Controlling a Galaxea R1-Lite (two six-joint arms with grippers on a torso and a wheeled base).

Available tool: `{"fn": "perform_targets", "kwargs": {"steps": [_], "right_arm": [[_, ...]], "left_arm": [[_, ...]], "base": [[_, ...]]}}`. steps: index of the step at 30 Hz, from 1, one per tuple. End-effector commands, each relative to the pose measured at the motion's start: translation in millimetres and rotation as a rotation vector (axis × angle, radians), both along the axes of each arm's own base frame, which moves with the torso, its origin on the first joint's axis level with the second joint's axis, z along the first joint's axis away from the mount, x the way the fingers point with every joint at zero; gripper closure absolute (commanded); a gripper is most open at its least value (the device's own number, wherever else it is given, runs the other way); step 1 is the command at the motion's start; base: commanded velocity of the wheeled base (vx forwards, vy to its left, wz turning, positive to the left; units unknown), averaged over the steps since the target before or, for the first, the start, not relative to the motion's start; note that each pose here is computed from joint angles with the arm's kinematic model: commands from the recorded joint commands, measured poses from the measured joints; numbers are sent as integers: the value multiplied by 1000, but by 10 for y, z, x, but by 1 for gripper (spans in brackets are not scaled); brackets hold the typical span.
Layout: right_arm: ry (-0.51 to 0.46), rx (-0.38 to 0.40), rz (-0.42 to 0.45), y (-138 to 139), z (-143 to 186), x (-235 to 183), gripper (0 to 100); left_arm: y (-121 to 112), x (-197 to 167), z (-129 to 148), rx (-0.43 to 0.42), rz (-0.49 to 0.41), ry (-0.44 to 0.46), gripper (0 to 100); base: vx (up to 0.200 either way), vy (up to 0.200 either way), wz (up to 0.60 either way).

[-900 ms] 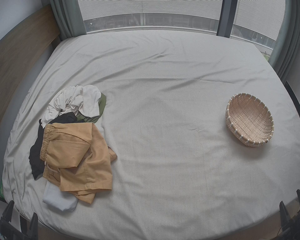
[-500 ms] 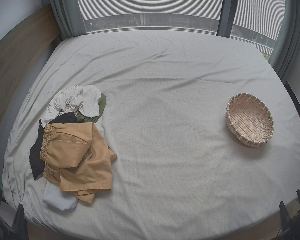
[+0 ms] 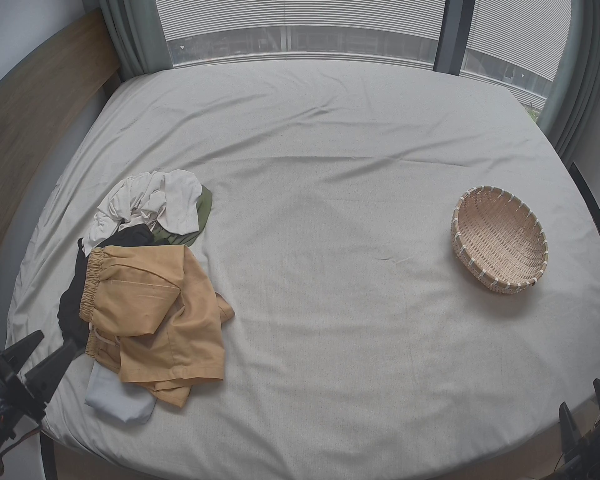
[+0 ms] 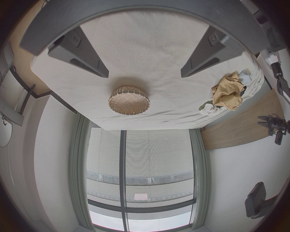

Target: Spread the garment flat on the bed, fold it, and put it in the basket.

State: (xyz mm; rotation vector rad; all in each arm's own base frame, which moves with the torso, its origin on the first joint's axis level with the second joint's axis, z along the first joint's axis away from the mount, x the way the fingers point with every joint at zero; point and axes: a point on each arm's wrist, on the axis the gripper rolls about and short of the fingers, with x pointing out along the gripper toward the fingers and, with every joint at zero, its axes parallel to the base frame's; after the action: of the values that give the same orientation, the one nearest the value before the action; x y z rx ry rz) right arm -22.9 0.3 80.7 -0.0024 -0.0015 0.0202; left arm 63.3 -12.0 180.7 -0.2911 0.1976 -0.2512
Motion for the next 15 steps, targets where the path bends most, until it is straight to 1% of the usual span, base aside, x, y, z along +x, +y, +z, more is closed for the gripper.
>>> {"fn": "perform_targets", "kwargs": {"steps": [1,3,4,6,8,13,15], "right_arm": [[11,-1,1,0,-51,8,0],[11,-1,1,0,-51,8,0],[11,-1,0,0,-51,8,0],[11,-1,0,0,-51,8,0],[11,-1,0,0,-51,8,0],[11,-1,0,0,-51,8,0],[11,-1,0,0,-51,8,0]], "left_arm": [[-121,386,-105,-67,-62,188,0],[-145,421,-140,-81,-71,222,0],[-160,461,-178,-86,-72,255,0],[-171,492,-200,-88,-73,277,0],[-193,578,-249,-91,-70,320,0],[-246,801,-292,-91,-70,333,0],[-272,885,-350,-86,-71,352,0]], "base": [[0,0,0],[0,0,0],[0,0,0],[0,0,0],[0,0,0],[0,0,0],[0,0,0]]}}
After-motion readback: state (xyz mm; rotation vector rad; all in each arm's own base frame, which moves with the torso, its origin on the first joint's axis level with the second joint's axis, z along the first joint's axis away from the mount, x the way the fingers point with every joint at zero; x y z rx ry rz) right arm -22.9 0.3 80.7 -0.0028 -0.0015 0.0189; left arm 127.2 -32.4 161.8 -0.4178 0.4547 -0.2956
